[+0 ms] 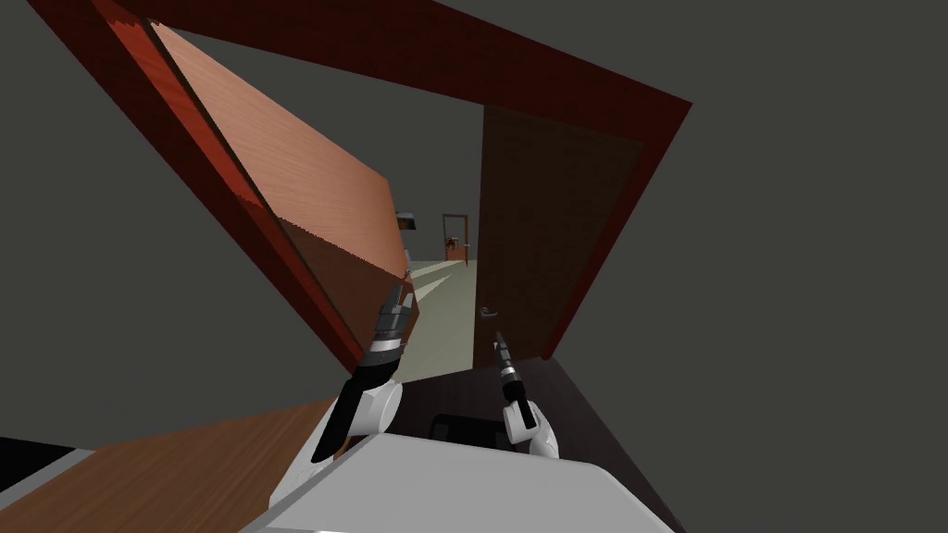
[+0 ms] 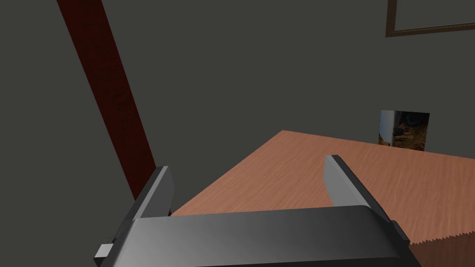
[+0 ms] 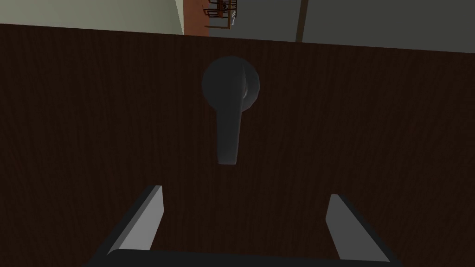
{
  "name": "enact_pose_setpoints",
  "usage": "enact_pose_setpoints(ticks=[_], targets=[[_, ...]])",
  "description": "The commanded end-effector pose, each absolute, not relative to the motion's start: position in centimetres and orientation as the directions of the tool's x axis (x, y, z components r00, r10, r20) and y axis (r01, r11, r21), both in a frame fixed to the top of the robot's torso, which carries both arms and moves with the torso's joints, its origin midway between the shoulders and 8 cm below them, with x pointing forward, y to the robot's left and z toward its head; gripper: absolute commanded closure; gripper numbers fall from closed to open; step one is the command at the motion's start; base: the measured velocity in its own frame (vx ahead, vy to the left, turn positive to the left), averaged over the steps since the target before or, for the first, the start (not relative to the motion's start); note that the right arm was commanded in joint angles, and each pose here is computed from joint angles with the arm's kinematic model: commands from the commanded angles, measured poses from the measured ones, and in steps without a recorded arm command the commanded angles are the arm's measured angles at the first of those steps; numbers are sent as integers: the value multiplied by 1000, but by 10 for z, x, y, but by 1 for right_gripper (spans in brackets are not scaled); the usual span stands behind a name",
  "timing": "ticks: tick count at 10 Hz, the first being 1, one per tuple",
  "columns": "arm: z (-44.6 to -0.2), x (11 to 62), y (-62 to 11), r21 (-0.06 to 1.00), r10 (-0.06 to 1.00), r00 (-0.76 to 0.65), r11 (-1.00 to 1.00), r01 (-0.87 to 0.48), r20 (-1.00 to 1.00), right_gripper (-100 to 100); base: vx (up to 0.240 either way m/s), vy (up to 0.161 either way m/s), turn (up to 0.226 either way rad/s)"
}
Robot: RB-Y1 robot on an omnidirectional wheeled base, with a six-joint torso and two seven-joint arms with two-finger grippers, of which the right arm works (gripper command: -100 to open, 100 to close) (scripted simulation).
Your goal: Push the door open
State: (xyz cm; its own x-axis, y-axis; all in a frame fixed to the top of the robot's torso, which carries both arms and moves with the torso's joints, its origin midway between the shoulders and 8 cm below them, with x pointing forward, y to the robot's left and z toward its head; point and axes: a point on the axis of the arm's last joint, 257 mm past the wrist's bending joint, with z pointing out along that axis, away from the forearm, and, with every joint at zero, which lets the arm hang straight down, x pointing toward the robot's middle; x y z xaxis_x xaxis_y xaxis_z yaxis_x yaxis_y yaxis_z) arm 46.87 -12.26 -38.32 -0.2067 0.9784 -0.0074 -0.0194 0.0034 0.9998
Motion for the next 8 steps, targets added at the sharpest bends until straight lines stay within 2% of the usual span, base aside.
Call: enact_pose_setpoints(ticks=[1, 3, 8], targets=[[-390, 465, -115, 1000, 976, -218, 0, -3, -1, -100, 130, -68, 53], [-392, 466, -135, 999, 977, -208, 32, -9, -33, -100, 79, 0, 20], [-394, 467, -148, 999, 979, -196, 48, -9, -48, -100, 200, 46, 24]])
